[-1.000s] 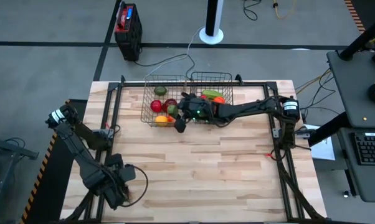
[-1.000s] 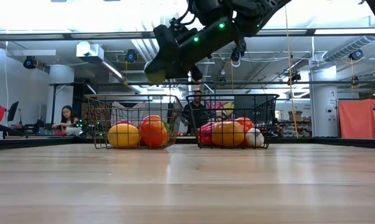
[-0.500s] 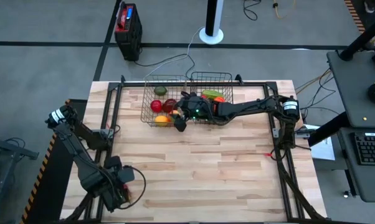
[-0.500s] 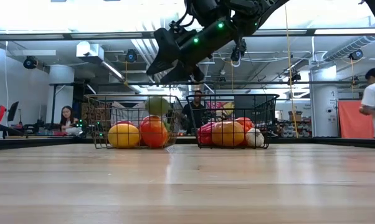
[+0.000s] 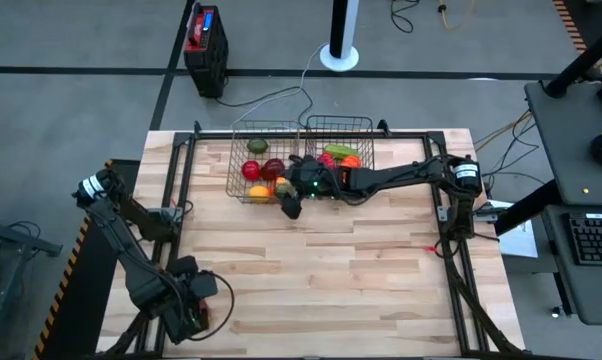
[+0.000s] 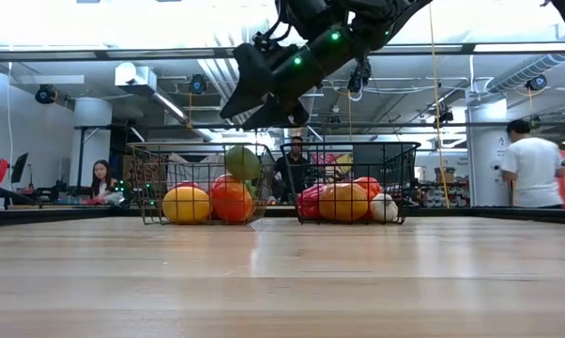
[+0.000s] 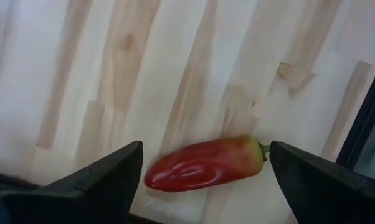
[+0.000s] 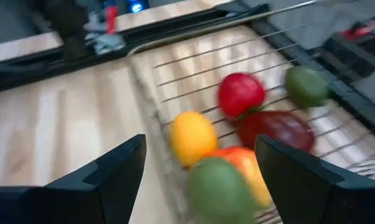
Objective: Sort produce into baskets
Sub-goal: Put the red chili pepper into the black wire basket
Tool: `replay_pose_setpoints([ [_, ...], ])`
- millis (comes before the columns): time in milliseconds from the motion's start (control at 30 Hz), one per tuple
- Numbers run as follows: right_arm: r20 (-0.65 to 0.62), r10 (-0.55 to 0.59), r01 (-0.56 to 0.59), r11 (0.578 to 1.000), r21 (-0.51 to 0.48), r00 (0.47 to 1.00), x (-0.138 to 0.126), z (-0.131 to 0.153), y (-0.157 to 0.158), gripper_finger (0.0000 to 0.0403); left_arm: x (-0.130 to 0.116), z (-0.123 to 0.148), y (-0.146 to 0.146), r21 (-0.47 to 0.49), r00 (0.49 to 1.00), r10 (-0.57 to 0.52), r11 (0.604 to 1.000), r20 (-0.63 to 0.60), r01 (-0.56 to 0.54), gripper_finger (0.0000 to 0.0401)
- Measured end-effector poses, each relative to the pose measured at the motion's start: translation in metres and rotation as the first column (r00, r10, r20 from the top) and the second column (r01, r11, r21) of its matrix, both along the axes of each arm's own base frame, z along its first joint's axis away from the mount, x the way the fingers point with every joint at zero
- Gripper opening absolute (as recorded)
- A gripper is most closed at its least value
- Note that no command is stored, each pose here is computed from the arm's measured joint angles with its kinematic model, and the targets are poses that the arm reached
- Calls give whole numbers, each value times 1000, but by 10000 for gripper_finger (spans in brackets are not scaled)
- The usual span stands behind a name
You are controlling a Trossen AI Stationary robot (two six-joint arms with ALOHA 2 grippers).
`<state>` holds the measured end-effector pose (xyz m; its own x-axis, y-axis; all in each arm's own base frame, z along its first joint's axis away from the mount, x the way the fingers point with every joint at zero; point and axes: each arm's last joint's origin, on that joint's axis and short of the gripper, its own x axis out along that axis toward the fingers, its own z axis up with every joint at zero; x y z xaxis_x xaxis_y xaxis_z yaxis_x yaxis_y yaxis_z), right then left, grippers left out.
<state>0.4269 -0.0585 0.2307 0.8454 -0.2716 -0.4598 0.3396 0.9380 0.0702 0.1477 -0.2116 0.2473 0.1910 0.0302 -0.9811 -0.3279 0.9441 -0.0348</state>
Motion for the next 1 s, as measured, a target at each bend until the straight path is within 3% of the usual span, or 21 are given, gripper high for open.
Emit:
replay_pose_setpoints([
  [300, -71, 170, -170, 985, -2, 983, -3, 2, 53, 299, -3, -28, -11, -108, 997, -50, 993, 61, 57, 331],
  [567, -97, 241, -242, 970, 2, 966, -11, 9, 85, 293, -8, -25, -17, -213, 995, -76, 975, -66, 61, 331],
  [733, -91, 261, -262, 965, 2, 961, -11, 9, 94, 297, -12, -25, -22, -236, 952, -301, 931, -56, 280, 331],
  [1000, -91, 275, -276, 961, 9, 957, -12, 9, 102, 296, -9, -44, -29, -153, 828, -556, 827, -74, 541, 331],
])
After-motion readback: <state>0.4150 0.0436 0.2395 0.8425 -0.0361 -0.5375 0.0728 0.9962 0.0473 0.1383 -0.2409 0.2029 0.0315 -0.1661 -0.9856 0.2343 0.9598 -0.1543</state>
